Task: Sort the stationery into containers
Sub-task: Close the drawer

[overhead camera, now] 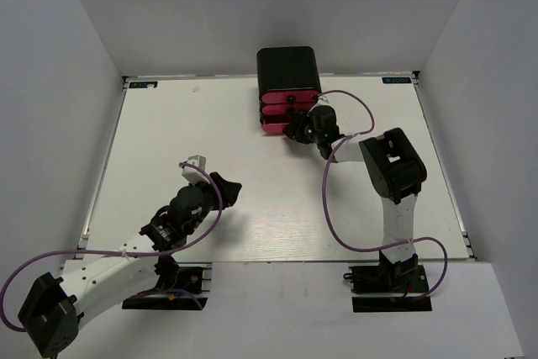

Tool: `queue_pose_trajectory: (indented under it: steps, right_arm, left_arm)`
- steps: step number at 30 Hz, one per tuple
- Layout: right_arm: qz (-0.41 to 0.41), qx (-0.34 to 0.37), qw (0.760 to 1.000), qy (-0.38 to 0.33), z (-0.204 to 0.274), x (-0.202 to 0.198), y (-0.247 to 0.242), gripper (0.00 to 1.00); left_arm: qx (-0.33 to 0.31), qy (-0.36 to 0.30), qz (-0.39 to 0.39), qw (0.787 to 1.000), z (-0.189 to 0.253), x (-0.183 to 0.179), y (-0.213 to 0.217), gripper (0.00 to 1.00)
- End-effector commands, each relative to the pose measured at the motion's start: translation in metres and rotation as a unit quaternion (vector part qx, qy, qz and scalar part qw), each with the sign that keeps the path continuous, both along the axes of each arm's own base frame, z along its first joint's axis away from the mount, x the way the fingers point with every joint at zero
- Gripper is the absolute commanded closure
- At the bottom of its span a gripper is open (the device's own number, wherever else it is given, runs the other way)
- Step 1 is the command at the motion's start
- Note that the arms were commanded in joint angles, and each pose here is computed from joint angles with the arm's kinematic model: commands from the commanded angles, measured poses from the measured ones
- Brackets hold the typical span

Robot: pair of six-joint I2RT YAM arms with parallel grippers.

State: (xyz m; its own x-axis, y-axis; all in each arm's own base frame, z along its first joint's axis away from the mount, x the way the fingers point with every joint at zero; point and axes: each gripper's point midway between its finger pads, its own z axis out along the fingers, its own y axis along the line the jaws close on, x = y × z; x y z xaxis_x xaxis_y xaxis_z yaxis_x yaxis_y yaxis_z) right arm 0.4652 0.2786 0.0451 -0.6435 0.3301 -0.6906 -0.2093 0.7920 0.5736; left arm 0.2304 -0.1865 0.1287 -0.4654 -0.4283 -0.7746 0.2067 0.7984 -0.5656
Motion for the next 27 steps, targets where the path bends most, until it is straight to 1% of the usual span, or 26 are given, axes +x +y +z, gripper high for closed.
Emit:
queue_pose_trajectory:
  steps: [1, 5, 6, 7, 8, 10, 11, 16, 17, 19, 20, 22, 27]
  right_arm:
    - [-0.021, 0.021, 0.997, -0.075, 0.042, 0.034, 0.003, 0.69]
    - [-0.006, 0.022, 0.997, -0.079, 0.043, 0.03, 0.007, 0.53]
    - [-0.002, 0.024, 0.997, -0.076, 0.042, 0.027, 0.007, 0.52]
    - [0.004, 0.029, 0.996, -0.083, 0.051, 0.025, 0.009, 0.5]
    - [0.007, 0.024, 0.997, -0.068, 0.039, 0.016, 0.006, 0.49]
    - [0.009, 0.033, 0.997, -0.073, 0.05, 0.009, 0.004, 0.47]
    - [0.012, 0.026, 0.998, -0.055, 0.035, -0.004, -0.001, 0.45]
    - [0.009, 0.028, 0.998, -0.053, 0.042, -0.032, -0.017, 0.44]
    - [0.006, 0.033, 0.998, -0.056, 0.05, -0.038, -0.022, 0.47]
    - [-0.003, 0.031, 0.998, -0.045, 0.044, -0.046, -0.032, 0.88]
    - [-0.014, 0.037, 0.999, -0.038, 0.045, -0.05, -0.037, 1.0]
    - [-0.044, 0.038, 0.998, -0.004, 0.032, -0.053, -0.051, 1.0]
    - [-0.07, 0.058, 0.996, 0.02, 0.027, -0.037, -0.063, 1.0]
  left_arm:
    - [-0.002, -0.002, 0.003, 1.0, 0.003, 0.001, 0.0, 0.43]
    - [-0.002, -0.002, 0.003, 1.0, 0.003, 0.001, 0.0, 0.43]
    - [-0.006, -0.006, 0.003, 1.0, 0.005, 0.001, -0.001, 0.43]
    - [-0.006, -0.006, 0.003, 1.0, 0.005, 0.001, -0.001, 0.43]
    - [-0.009, -0.009, 0.003, 1.0, 0.007, 0.002, -0.002, 0.43]
    - [-0.01, -0.007, -0.001, 1.0, 0.006, 0.002, -0.004, 0.43]
    - [-0.013, -0.011, -0.001, 1.0, 0.008, 0.003, -0.004, 0.43]
    - [-0.017, -0.013, -0.006, 1.0, 0.009, 0.004, -0.008, 0.43]
    - [-0.017, -0.013, -0.006, 1.0, 0.008, 0.005, -0.009, 0.43]
    - [-0.013, -0.014, -0.012, 1.0, 0.008, 0.005, -0.011, 0.43]
    - [-0.017, -0.017, -0.012, 1.0, 0.01, 0.006, -0.011, 0.43]
    - [-0.017, -0.015, -0.017, 1.0, 0.008, 0.005, -0.014, 0.43]
    - [-0.01, -0.008, -0.017, 1.0, 0.004, 0.005, -0.013, 0.43]
